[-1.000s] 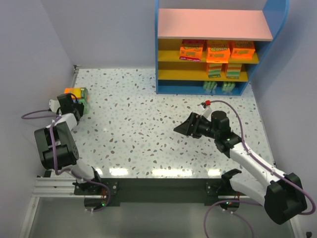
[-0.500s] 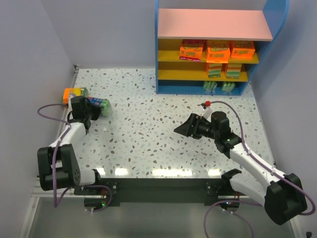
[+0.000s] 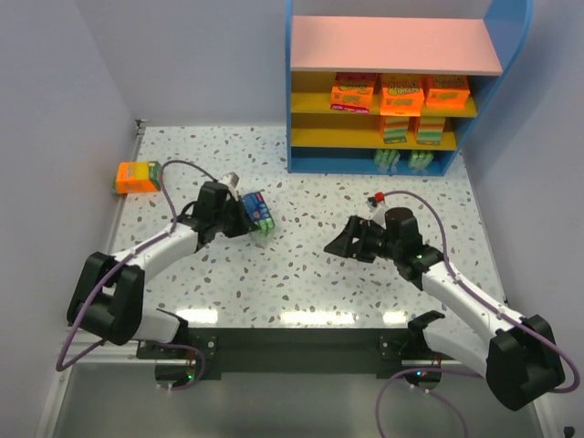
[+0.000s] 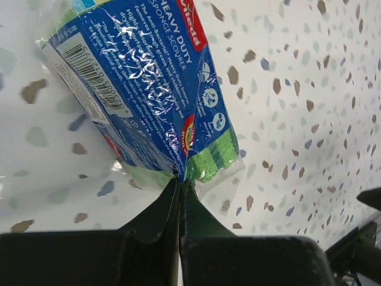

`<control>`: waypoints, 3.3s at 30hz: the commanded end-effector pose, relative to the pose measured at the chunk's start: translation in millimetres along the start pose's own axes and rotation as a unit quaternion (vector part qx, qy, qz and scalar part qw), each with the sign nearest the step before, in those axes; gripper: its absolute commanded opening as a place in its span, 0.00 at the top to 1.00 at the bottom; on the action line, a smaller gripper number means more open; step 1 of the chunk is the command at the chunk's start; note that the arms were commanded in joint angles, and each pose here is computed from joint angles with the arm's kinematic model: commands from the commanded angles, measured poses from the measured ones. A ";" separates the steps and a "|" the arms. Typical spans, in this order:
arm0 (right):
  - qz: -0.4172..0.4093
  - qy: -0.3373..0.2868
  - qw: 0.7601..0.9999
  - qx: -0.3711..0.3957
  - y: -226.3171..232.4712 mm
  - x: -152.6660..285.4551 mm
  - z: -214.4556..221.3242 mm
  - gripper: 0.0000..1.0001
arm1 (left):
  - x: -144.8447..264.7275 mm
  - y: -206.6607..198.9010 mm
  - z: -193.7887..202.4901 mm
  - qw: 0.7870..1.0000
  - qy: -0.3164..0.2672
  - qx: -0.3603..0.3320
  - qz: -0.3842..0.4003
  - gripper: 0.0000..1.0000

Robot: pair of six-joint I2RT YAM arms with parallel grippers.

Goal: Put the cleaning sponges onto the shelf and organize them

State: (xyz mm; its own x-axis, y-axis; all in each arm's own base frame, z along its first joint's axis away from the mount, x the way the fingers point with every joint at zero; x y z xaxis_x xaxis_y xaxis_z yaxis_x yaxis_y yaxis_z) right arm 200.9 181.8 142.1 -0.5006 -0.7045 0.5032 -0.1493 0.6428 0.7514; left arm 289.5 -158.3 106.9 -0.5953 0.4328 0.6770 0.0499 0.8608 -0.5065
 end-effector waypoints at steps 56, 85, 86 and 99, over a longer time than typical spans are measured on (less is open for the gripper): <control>0.234 0.031 0.950 0.203 14.0 -55.2 -22.0 1.00 | 31.5 -66.2 67.6 0.988 -0.013 -0.075 0.134 0.34; 0.254 0.057 0.868 0.423 91.4 -83.7 34.6 0.52 | 79.7 -14.9 34.3 0.991 -0.123 -0.036 -0.043 0.23; 0.240 0.053 0.876 0.415 95.2 -78.5 34.3 0.39 | 80.2 -16.1 33.7 0.991 -0.123 -0.035 -0.040 0.23; 0.223 -0.116 0.965 0.077 51.5 5.8 2.1 0.30 | 33.6 -73.2 -3.7 0.982 -0.109 -0.144 0.051 0.65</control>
State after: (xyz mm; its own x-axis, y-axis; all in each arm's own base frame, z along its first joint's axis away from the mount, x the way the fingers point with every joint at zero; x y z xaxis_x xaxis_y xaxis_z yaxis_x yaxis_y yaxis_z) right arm 195.0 221.8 198.4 -0.7251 -0.2974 0.6211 -0.1717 0.9515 0.2551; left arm 232.2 -179.1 127.5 -0.6796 0.3886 0.6222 0.1753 0.9096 -0.3766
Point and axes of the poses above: each gripper's point midway between its finger pads, its own x axis back along the fingers, its own y axis along the line the jaws close on, z = x × y, the point moved 4 cm from there along x, back along the fingers, and after that the axes turned 3 degrees about -x, right-handed, at the moved point
